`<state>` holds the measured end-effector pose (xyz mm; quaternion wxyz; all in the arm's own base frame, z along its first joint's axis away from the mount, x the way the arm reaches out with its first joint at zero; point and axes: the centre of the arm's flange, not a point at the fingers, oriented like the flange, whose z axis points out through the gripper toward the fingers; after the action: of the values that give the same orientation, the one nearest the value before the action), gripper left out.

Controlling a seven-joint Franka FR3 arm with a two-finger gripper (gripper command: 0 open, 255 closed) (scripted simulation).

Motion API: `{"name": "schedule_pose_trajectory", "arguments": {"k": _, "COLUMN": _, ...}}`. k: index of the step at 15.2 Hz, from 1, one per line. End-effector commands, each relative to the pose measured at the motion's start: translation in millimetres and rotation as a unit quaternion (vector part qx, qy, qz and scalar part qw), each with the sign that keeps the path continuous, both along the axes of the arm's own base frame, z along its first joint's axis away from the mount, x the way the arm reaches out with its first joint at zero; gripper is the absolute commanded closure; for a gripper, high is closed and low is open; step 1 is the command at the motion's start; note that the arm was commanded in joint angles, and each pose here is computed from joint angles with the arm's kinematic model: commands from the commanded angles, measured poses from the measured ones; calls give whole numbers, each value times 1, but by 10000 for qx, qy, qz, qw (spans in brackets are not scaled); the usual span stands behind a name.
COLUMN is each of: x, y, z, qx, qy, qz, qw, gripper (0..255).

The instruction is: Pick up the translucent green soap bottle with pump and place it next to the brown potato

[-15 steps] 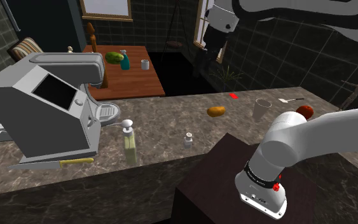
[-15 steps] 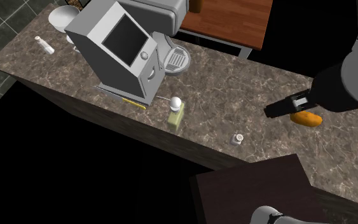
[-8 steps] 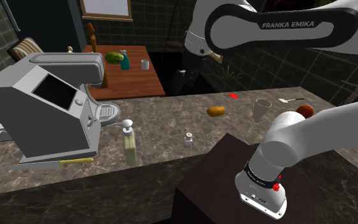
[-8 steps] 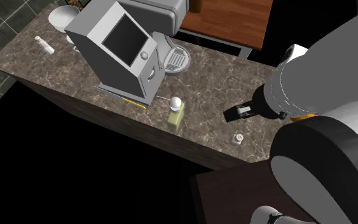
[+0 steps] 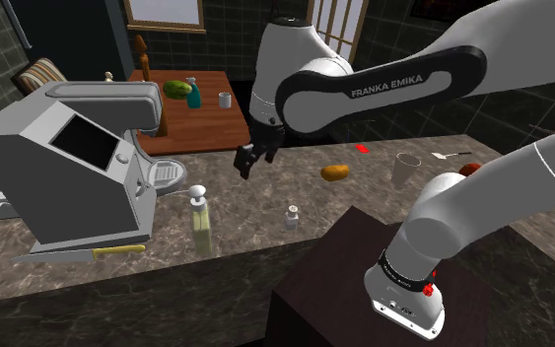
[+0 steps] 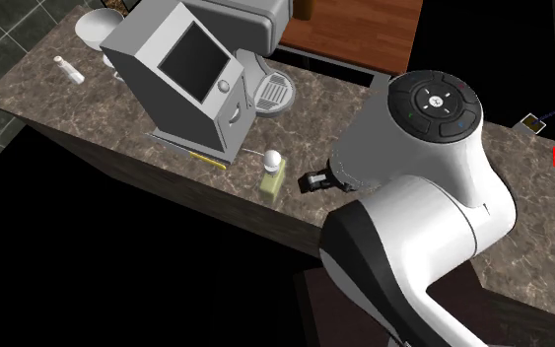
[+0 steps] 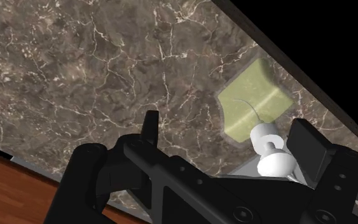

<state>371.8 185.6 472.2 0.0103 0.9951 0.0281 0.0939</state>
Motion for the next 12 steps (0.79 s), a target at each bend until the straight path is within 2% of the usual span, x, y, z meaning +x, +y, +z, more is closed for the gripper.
{"name": "schedule_pose_trajectory", "arguments": {"k": 1, "x": 9, "y": 18, "z": -21, "qx": -29, "qy": 6, "qz": -58, "qw": 10000, "gripper": 0}}
{"name": "schedule_pose_trajectory", "arguments": {"k": 12, "x": 56, "y": 110, "z": -130, "qx": -231, "qy": 66, "qz": -358, "qw": 9991, "gripper": 0}}
